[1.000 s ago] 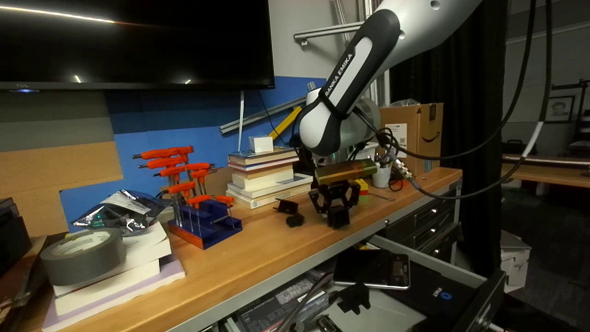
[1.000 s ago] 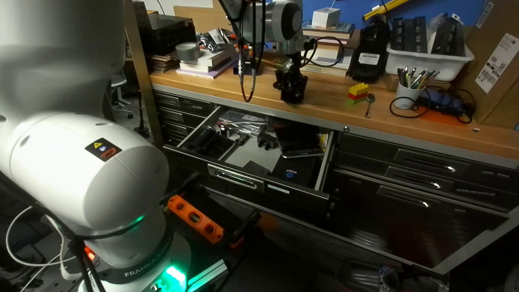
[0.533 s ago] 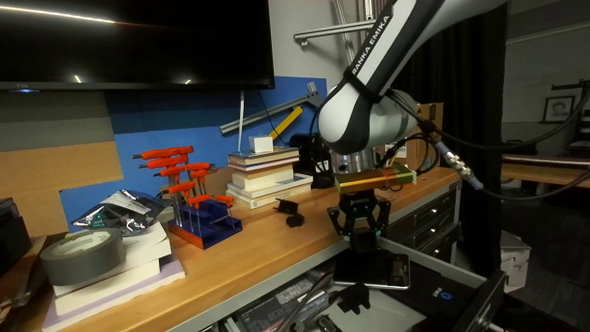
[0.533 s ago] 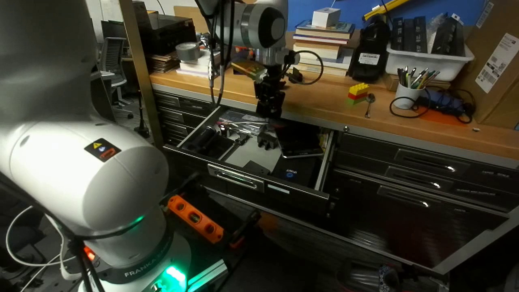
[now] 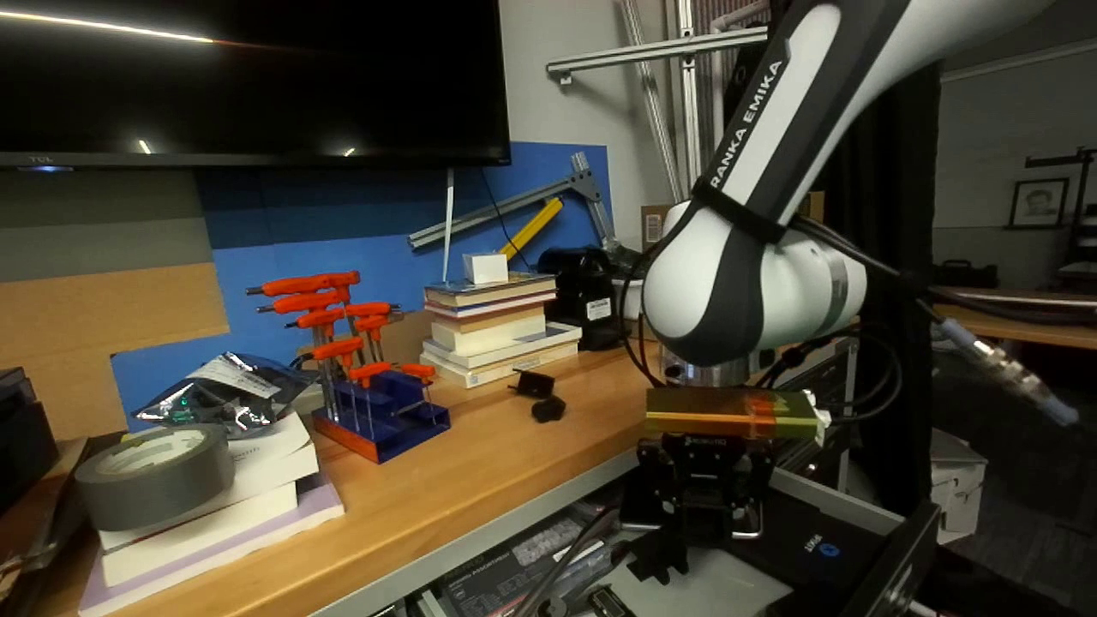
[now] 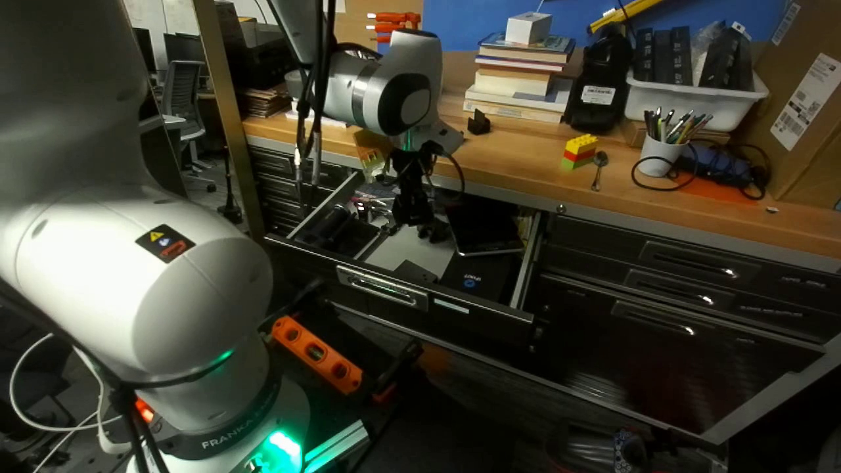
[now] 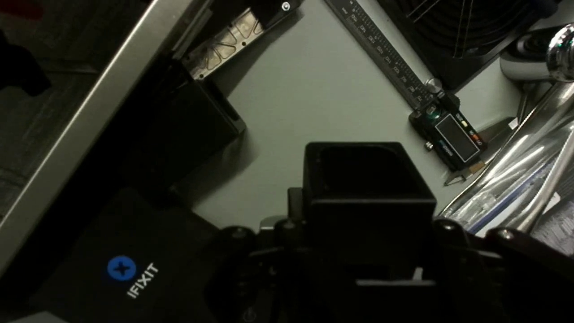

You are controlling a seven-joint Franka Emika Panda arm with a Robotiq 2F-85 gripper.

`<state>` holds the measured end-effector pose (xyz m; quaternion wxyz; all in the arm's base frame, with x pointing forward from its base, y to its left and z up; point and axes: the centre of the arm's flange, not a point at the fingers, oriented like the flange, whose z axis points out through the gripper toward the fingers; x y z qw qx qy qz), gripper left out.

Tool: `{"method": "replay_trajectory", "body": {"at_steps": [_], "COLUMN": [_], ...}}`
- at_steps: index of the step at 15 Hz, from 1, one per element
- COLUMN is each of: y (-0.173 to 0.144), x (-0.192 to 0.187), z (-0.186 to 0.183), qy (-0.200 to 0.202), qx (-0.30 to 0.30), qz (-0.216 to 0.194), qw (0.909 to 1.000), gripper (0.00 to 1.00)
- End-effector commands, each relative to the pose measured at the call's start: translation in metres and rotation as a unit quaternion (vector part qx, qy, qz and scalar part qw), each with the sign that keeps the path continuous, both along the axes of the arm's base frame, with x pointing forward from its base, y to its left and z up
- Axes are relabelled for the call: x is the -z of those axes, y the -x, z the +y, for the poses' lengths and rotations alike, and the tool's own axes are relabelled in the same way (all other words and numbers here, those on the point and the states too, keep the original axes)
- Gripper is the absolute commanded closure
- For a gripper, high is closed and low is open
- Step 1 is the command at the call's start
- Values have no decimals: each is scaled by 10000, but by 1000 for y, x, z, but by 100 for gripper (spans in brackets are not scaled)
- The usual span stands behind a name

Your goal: Remove the black objects from the countertop and place them in the open drawer, close the drawer

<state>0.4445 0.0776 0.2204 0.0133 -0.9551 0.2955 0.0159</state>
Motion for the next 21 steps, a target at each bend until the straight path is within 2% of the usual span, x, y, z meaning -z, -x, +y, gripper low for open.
{"method": "replay_trajectory", "body": {"at_steps": [1, 8, 14, 15, 17, 19, 21], "y": [11, 24, 35, 36, 38, 39, 39], "x": [21, 55, 75, 77, 79, 80, 75], "z": [15, 27, 30, 31, 33, 34, 34], "qy": [37, 454, 671, 681, 707, 717, 729], "qx": [507, 984, 1266, 1315, 1377, 1418, 1458], "qz": [-290, -512, -434, -409, -376, -366, -408], "qw": [9983, 9928, 9887, 9881, 9872, 9866, 9858], "gripper": [73, 73, 72, 25, 19, 4, 0]}}
